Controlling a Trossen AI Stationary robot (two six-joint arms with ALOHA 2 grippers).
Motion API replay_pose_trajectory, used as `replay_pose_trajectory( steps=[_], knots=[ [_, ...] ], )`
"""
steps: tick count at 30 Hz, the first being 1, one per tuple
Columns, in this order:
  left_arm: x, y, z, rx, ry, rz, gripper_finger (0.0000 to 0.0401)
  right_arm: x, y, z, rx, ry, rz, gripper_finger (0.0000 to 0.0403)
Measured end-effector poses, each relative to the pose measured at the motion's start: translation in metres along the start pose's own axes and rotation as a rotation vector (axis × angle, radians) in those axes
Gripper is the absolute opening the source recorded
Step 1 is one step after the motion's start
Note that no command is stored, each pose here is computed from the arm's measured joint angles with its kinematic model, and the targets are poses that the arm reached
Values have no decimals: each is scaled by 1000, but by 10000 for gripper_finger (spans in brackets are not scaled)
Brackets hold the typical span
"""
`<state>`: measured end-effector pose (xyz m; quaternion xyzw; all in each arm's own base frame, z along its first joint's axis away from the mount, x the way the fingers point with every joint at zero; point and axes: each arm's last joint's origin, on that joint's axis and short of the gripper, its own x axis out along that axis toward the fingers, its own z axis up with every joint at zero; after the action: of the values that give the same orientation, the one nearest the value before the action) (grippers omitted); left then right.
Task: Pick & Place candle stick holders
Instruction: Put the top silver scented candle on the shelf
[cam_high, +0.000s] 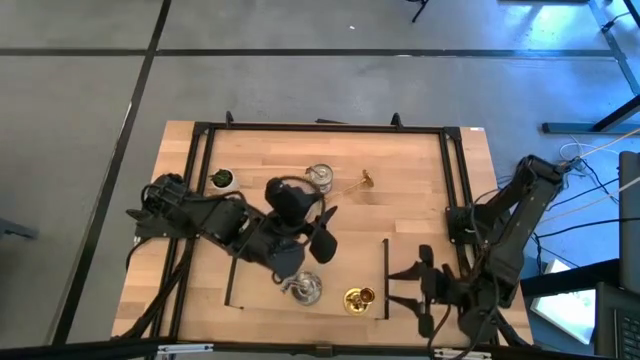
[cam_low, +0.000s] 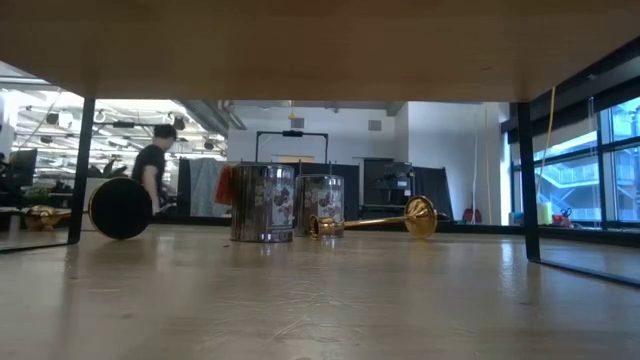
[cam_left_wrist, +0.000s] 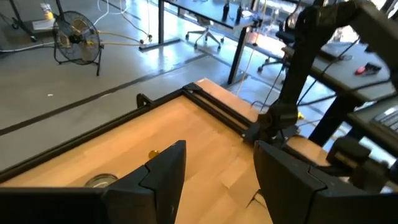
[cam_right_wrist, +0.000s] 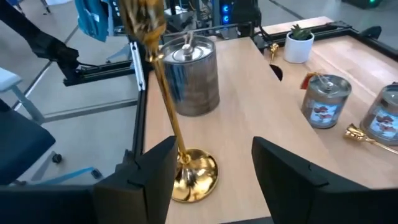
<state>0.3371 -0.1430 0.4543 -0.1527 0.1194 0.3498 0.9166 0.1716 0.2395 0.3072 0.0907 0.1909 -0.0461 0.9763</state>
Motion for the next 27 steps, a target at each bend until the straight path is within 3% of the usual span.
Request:
replay_pose_trajectory(
  steps=[6,11,16,23,27],
  knots=[
    [26,22,6,79,138,36,184,-3,-12,10,-2,9,-17,211],
    [52,56,9,185,292,176,184,1,-29,18,46,5,-92,211],
    [75,85,24,286,338,261,184,4,-56,31,155,44,-164,211],
    [108,146,57,296,541,172,184,11,-107,66,120,14,-293,203],
    [125,178,71,362,614,93,184,15,-139,90,74,18,-280,184]
  ],
)
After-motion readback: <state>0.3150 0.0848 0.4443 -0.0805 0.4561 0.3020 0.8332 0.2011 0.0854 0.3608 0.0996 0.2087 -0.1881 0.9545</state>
